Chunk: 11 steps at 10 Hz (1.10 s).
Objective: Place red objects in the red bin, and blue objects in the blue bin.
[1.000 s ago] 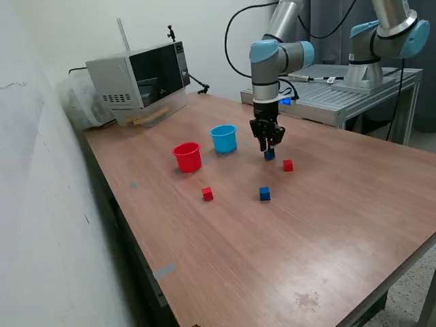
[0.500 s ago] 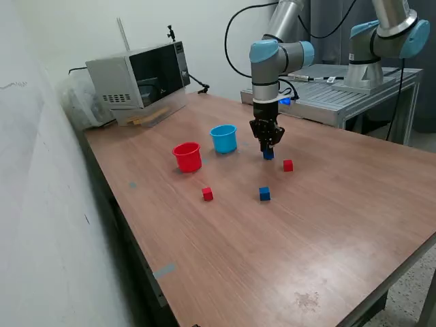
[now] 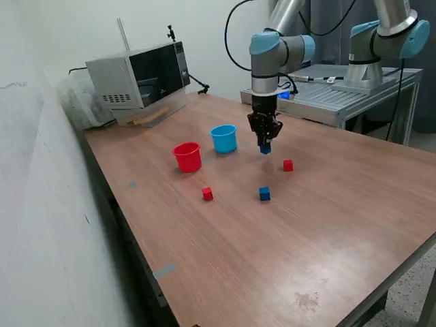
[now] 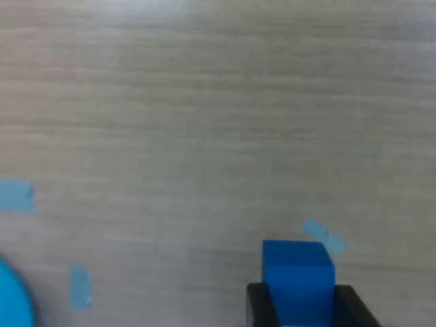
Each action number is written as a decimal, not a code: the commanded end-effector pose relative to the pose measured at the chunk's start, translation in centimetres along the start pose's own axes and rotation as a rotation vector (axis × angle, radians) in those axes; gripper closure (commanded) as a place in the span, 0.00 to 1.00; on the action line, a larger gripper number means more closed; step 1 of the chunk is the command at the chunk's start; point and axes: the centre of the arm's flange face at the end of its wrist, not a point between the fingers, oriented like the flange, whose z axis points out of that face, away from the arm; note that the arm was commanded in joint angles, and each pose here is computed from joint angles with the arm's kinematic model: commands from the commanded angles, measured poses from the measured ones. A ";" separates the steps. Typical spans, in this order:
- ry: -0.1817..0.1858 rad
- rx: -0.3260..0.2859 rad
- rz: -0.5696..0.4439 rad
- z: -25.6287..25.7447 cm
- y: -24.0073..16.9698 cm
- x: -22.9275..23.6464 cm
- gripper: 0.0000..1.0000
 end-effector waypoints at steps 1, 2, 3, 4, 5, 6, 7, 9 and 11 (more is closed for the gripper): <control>-0.075 -0.065 -0.002 -4.5 0.6 -1.0 1.00; -0.108 -0.075 -0.010 -5.8 0.7 -1.7 1.00; -0.140 -0.078 -0.002 -8.2 1.0 -3.0 1.00; -0.152 -0.103 0.012 -11.0 0.8 -4.6 1.00; -0.160 -0.121 -0.015 -13.3 0.7 -5.1 1.00; -0.164 -0.121 -0.011 -14.4 0.9 -5.8 1.00; -0.170 -0.122 0.017 -14.8 1.1 -7.7 1.00; -0.177 -0.128 0.042 -15.3 1.3 -10.0 1.00; -0.172 -0.071 0.113 -11.1 3.5 -15.5 1.00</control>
